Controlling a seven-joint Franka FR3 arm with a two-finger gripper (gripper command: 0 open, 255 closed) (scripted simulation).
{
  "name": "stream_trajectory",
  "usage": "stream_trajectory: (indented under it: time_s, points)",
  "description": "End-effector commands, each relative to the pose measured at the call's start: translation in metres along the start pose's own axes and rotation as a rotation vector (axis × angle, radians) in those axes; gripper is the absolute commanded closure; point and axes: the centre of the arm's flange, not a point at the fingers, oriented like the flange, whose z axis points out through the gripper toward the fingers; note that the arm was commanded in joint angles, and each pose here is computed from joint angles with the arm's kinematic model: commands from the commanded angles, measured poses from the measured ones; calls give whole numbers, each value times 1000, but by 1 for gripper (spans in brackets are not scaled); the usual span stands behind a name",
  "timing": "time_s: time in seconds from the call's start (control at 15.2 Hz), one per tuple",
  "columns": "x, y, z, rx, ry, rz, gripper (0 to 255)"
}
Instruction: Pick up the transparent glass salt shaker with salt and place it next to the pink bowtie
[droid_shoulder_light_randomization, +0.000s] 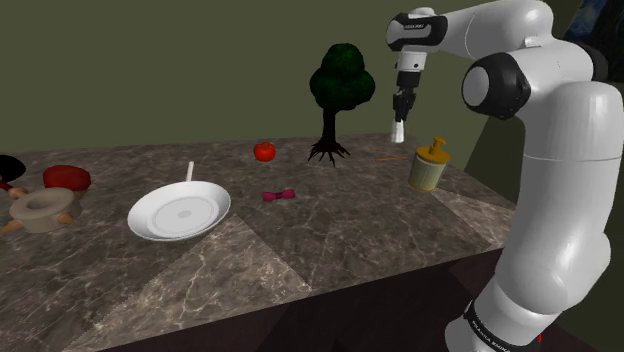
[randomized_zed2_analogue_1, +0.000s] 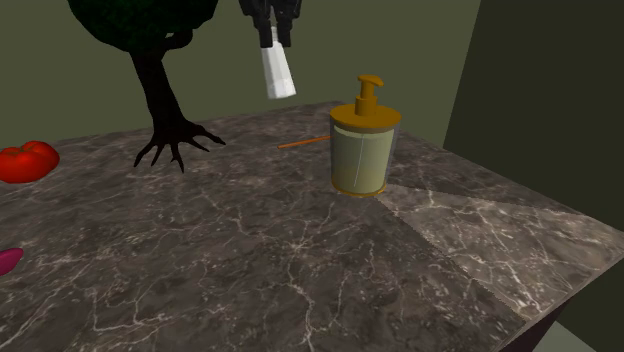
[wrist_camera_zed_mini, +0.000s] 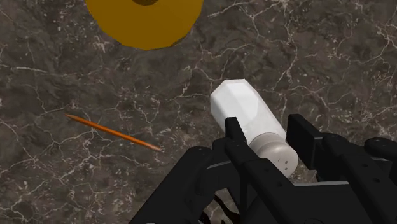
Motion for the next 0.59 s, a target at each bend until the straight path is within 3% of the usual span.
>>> stream_trajectory:
  time_s: [0.0,0.53]
  points:
    - [6,-26,0,0,0,1,255]
    - [34,-127,4,0,0,1,255]
